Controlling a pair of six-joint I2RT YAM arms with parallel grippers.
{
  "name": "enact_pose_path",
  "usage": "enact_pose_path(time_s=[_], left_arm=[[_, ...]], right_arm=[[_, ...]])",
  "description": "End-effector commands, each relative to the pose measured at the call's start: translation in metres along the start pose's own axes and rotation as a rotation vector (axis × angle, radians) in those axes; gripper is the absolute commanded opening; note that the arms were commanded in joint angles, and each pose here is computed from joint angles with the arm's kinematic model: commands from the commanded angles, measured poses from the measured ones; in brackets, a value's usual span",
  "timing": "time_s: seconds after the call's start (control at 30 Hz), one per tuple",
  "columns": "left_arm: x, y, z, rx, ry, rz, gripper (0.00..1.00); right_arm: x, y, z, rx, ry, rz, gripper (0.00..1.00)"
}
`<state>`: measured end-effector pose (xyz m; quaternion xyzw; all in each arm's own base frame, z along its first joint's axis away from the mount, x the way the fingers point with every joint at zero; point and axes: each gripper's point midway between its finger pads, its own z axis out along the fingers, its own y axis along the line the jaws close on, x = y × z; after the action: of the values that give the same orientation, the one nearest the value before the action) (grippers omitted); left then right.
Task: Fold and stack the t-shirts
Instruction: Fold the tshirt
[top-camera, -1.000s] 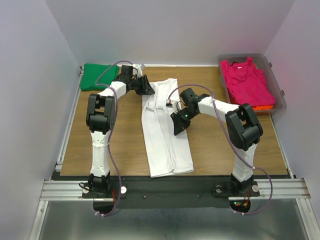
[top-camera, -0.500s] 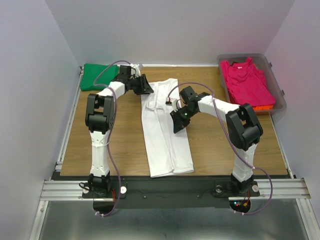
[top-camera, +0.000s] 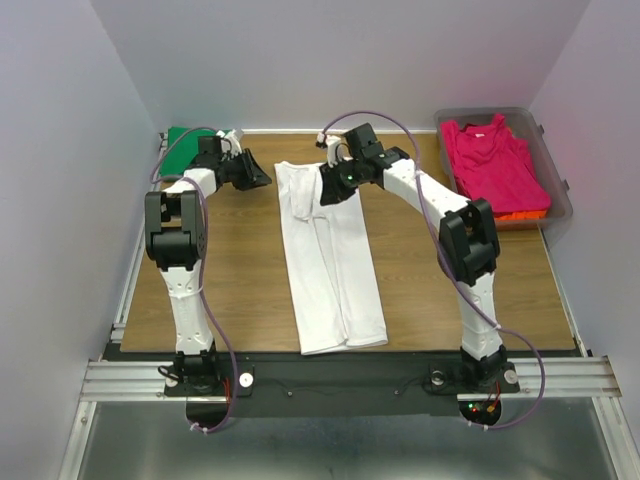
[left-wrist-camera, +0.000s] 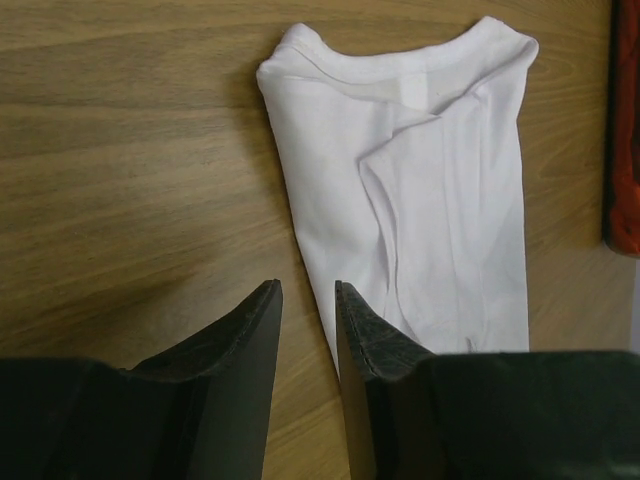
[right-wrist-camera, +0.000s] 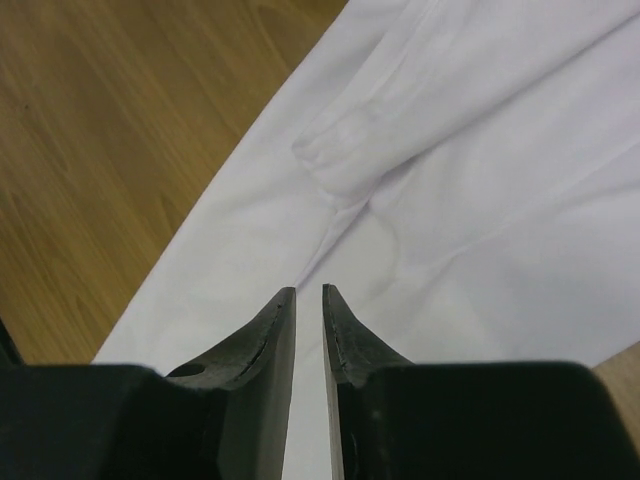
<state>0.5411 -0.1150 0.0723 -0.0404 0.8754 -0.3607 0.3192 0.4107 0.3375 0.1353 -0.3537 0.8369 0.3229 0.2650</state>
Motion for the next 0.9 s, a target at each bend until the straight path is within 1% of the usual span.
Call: enact_pose_path(time_s=[0.0, 0.17, 0.27, 0.33, 0.37, 0.43, 0.5, 0.7, 0.83, 0.87], left_arm=[[-0.003, -0.057, -0.013, 0.182, -0.007, 0.064, 0.36], [0.007, -0.070, -0.006, 0.216, 0.009, 0.082, 0.32], [0.014, -0.061, 0.004, 0.194, 0.021, 0.057, 0.32], [0.016, -0.046, 0.010, 0.134, 0.017, 0.033, 0.30], [0.017, -0.033, 0.014, 0.085, 0.012, 0.022, 0.29], [0.025, -0.020, 0.019, 0.052, 0.033, -0.009, 0.28], [0.027, -0.011, 0.022, 0.020, 0.038, -0.024, 0.28], [0.036, 0.000, 0.028, -0.009, 0.060, -0.034, 0.27], [0.041, 0.007, 0.031, -0.029, 0.072, -0.040, 0.27], [0.043, 0.009, 0.031, -0.031, 0.074, -0.041, 0.27]], right_arm=[[-0.051, -0.014, 0.016, 0.056, -0.134, 0.058, 0.22], [-0.082, -0.032, 0.036, 0.105, -0.207, 0.104, 0.23], [-0.092, -0.039, 0.048, 0.137, -0.240, 0.149, 0.26], [-0.095, -0.048, 0.059, 0.166, -0.252, 0.167, 0.27], [-0.094, -0.046, 0.066, 0.162, -0.251, 0.178, 0.31], [-0.089, -0.045, 0.079, 0.165, -0.244, 0.183, 0.36], [-0.085, -0.043, 0.088, 0.176, -0.236, 0.175, 0.37], [-0.076, -0.040, 0.115, 0.222, -0.226, 0.153, 0.39], [-0.066, -0.043, 0.128, 0.275, -0.211, 0.136, 0.45], [-0.064, -0.042, 0.130, 0.279, -0.206, 0.136, 0.45]])
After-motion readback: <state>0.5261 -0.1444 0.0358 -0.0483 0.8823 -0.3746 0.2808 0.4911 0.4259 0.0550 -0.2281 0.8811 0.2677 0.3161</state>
